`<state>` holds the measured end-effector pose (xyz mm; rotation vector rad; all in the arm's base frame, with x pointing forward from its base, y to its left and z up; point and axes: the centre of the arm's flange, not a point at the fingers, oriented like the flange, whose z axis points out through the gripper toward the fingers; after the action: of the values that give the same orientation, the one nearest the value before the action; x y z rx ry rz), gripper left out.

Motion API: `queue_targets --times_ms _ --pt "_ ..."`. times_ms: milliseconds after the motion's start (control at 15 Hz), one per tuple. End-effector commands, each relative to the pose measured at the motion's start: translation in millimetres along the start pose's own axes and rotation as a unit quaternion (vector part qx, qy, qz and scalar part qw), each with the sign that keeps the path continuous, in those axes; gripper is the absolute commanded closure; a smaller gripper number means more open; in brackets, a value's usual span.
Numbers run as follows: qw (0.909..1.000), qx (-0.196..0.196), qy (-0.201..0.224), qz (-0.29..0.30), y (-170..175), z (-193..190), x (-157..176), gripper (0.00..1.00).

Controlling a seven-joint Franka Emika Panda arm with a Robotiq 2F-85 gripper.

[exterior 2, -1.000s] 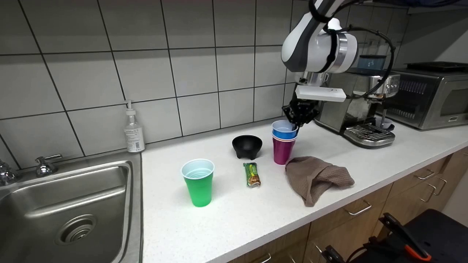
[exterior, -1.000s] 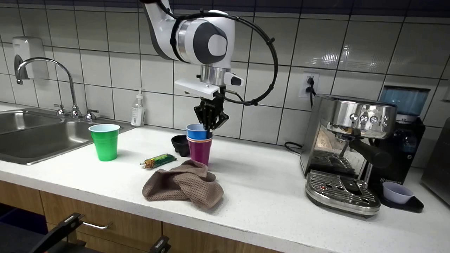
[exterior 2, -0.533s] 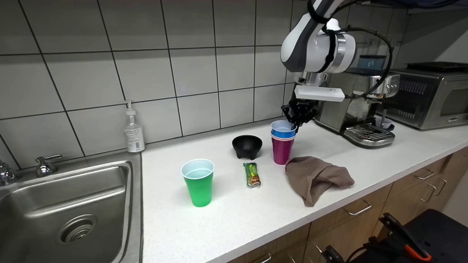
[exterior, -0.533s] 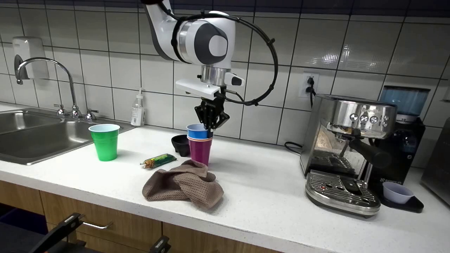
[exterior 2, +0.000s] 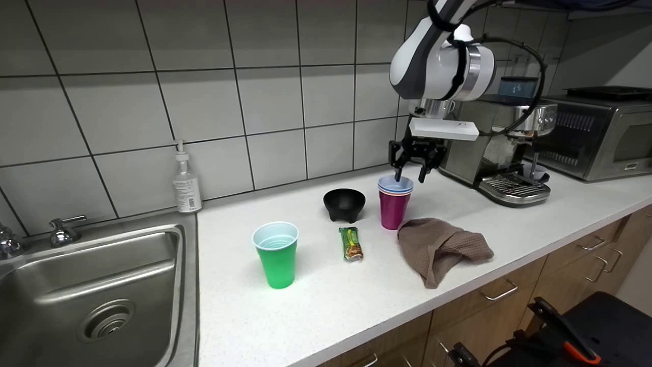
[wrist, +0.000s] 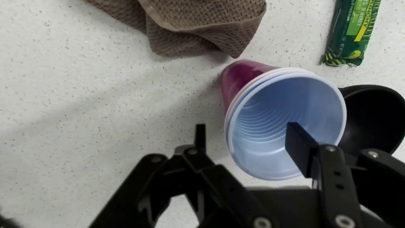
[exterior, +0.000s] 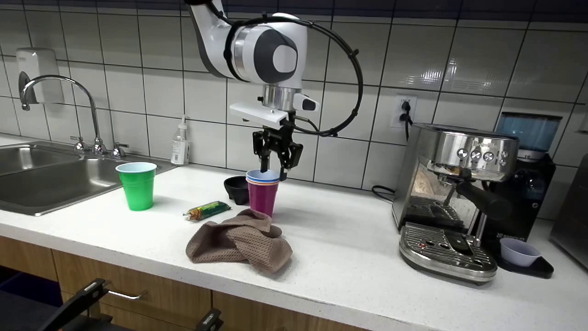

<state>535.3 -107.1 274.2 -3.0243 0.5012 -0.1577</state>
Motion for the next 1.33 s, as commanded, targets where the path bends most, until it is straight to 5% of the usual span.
queue_targets --times_ms 0,733,1267 --pt "0.9996 0.01 0.007 -0.024 -6.5 -15.2 2.3 0.01" --pt "0.9888 0.012 0.027 -0.146 -58.9 -64.3 -44.6 0.0" --pt "0.973 -0.03 0.026 -0.227 -89.1 -59.0 -96.8 0.0"
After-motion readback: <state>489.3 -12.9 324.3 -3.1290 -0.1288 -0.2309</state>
